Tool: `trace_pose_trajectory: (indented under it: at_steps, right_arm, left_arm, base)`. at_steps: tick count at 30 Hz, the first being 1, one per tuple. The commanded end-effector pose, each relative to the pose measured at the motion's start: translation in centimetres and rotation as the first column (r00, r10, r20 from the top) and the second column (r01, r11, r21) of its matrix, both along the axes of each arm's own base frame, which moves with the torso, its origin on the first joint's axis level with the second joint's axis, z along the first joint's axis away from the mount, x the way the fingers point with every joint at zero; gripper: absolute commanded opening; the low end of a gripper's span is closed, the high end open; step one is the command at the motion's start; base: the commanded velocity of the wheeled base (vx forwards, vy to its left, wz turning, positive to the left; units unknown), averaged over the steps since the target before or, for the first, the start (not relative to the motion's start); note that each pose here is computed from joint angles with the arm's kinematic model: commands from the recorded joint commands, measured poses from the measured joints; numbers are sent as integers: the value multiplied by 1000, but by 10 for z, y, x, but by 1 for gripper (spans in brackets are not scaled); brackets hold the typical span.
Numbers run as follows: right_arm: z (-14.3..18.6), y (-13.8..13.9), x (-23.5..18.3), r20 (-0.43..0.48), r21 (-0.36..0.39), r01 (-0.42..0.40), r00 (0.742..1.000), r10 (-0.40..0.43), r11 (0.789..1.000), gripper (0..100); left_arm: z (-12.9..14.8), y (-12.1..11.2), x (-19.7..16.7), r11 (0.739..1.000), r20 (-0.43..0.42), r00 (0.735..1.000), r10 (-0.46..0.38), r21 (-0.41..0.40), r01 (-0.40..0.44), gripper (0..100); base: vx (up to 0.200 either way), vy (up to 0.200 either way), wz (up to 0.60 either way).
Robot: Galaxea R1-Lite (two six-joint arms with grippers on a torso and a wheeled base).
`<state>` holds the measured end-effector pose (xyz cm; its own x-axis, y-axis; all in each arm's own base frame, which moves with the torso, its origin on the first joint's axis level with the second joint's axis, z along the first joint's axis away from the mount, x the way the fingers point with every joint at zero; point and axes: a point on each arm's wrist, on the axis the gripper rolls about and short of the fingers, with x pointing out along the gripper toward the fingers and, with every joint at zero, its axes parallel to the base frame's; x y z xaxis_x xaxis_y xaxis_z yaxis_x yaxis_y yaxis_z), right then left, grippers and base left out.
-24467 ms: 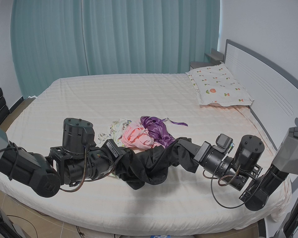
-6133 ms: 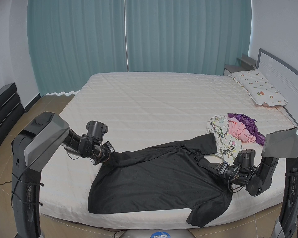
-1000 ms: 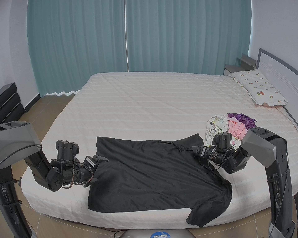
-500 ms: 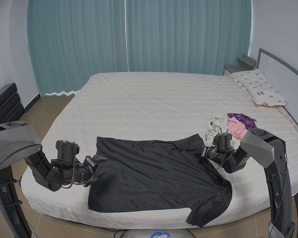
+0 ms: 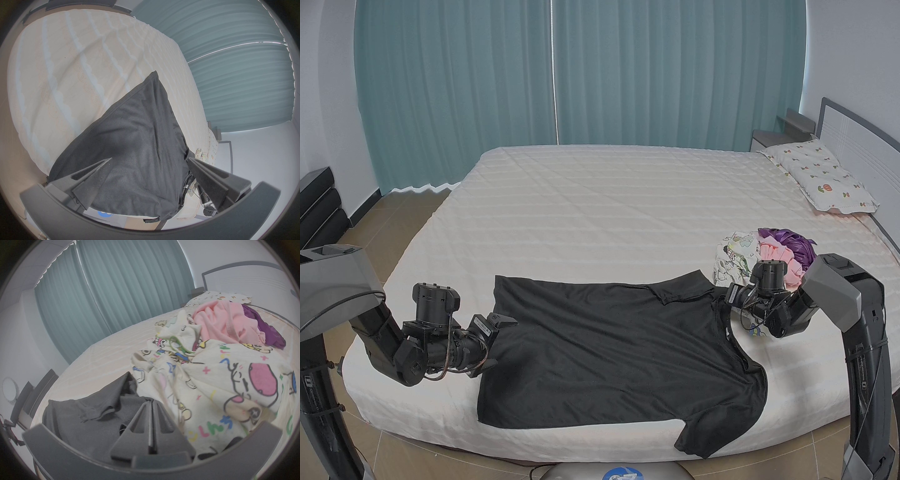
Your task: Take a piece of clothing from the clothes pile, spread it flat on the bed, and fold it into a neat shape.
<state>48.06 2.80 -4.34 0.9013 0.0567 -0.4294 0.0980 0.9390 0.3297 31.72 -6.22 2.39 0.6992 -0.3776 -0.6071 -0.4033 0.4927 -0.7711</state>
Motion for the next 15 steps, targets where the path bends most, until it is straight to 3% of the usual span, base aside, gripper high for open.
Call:
trace_pose_trajectory:
  at_steps: [1, 2, 3, 6, 12, 15]
  right_arm:
    - [-8, -10, 4, -10, 58, 27, 1000, -26, 998, 0]
    - [-8, -10, 4, -11, 69, 26, 1000, -25, 997, 0]
    - [-8, -15, 6, -19, 87, 37, 999, -36, 995, 100]
    - [-8, -20, 9, -38, 93, 52, 998, -48, 994, 100]
    - [20, -22, 13, -5, 257, 114, 993, -117, 960, 100]
    - [38, -21, 3, -2, 289, 75, 997, -78, 955, 100]
  left_arm:
    - [-1, 0, 0, 1000, -3, 1000, -1, 2, 1, 100]
    - [-1, 0, 0, 1000, -3, 1000, -1, 2, 1, 100]
    - [-1, 0, 0, 1000, -3, 1000, -1, 2, 1, 100]
    - [-1, -1, 0, 1000, -3, 1000, -4, 2, 4, 100]
    - [-2, -1, 0, 1000, -4, 1000, -5, 3, 5, 100]
    - [-1, -2, 0, 1000, -3, 1000, -6, 3, 6, 100]
  base:
    - [0, 0, 0]
    - [0, 0, 0]
    - [0, 0, 0]
    - [0, 0, 0]
    - [0, 0, 0]
    - [0, 0, 0]
